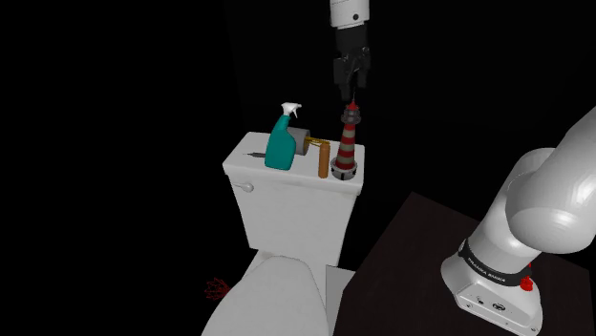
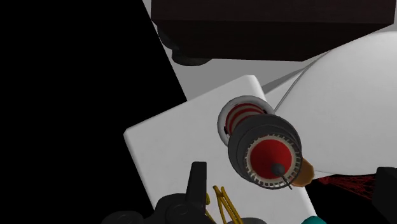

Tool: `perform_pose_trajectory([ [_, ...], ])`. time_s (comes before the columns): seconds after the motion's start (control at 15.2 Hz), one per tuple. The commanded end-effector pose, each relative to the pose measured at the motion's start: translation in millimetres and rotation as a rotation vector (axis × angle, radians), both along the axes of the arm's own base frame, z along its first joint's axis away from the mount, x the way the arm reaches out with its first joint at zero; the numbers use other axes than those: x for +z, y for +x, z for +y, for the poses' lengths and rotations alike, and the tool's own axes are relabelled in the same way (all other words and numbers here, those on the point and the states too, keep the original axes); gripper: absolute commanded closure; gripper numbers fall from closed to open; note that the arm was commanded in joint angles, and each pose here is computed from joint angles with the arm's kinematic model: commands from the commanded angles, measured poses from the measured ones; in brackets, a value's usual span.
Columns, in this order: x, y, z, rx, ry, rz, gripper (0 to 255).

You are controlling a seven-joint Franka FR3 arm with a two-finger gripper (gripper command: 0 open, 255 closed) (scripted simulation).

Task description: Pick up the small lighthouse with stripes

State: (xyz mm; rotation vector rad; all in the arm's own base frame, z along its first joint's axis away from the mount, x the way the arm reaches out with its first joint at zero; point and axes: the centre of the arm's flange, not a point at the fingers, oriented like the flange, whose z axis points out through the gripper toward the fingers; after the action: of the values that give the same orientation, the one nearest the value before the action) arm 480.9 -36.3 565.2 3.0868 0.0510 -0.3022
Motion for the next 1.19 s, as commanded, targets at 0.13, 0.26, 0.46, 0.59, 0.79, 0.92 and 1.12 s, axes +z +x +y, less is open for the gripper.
perform_pose_trajectory([
  [0.13,-13.4,0.4,-0.5,0.0,0.0,0.0,0],
  [0.26,-13.5,0.2,-0.9,0.0,0.0,0.0,255],
  [0.46,-13.5,0.3,-0.7,0.0,0.0,0.0,255],
  [0.59,-13.5,0.3,-0.8,0.0,0.0,0.0,255],
  [0.79,-13.4,0.4,-0.5,0.0,0.0,0.0,255],
  [0.92,-2.8,0.3,-0.5,0.0,0.0,0.0,255],
  [1.12,13.0,0.4,-0.5,0.0,0.0,0.0,255],
])
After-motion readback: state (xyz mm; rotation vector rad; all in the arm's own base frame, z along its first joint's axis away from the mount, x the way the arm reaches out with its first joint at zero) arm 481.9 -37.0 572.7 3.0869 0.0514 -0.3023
